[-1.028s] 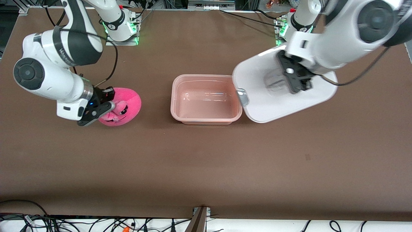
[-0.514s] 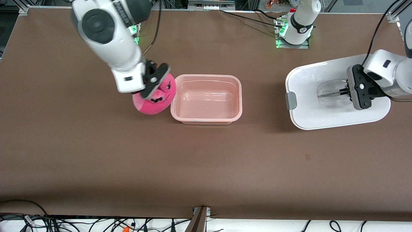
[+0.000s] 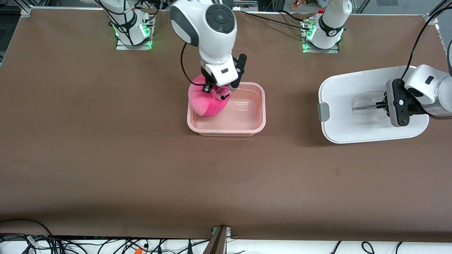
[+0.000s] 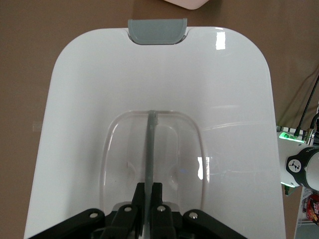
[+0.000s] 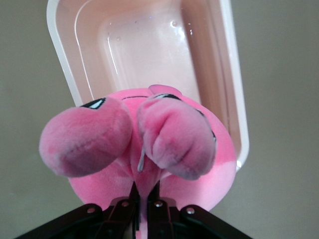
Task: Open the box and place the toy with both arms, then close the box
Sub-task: 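Carry the pink toy into the pink box with the right gripper, then release the toy and withdraw the right gripper while the left gripper brings the lid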
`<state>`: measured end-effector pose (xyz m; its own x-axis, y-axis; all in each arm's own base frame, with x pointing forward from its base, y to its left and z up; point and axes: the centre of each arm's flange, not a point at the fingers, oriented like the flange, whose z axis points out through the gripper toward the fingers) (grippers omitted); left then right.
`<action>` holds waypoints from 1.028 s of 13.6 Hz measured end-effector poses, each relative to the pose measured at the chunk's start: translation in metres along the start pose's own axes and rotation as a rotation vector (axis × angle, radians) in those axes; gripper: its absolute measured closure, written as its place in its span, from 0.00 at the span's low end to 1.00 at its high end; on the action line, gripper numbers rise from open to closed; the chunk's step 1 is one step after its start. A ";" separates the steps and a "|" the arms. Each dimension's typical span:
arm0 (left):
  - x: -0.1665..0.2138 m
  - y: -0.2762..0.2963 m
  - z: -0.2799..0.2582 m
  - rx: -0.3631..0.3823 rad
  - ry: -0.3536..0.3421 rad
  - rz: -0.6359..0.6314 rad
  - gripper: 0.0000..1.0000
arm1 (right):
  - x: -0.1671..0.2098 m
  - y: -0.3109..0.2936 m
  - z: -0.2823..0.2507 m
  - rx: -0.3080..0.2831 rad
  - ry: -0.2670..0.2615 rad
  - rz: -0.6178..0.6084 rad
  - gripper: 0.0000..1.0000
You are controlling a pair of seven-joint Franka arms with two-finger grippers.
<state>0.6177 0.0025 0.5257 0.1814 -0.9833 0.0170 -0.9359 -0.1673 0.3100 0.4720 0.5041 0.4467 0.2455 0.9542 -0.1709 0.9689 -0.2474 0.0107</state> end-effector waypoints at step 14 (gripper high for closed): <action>0.003 -0.001 0.002 -0.007 0.012 0.006 0.93 | 0.074 -0.005 0.146 -0.092 -0.039 0.046 0.51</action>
<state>0.6184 -0.0006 0.5233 0.1796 -0.9833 0.0303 -0.9348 -0.1609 0.3167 0.4810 0.5517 0.2905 0.2898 0.9346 -0.2061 0.9560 -0.2723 0.1094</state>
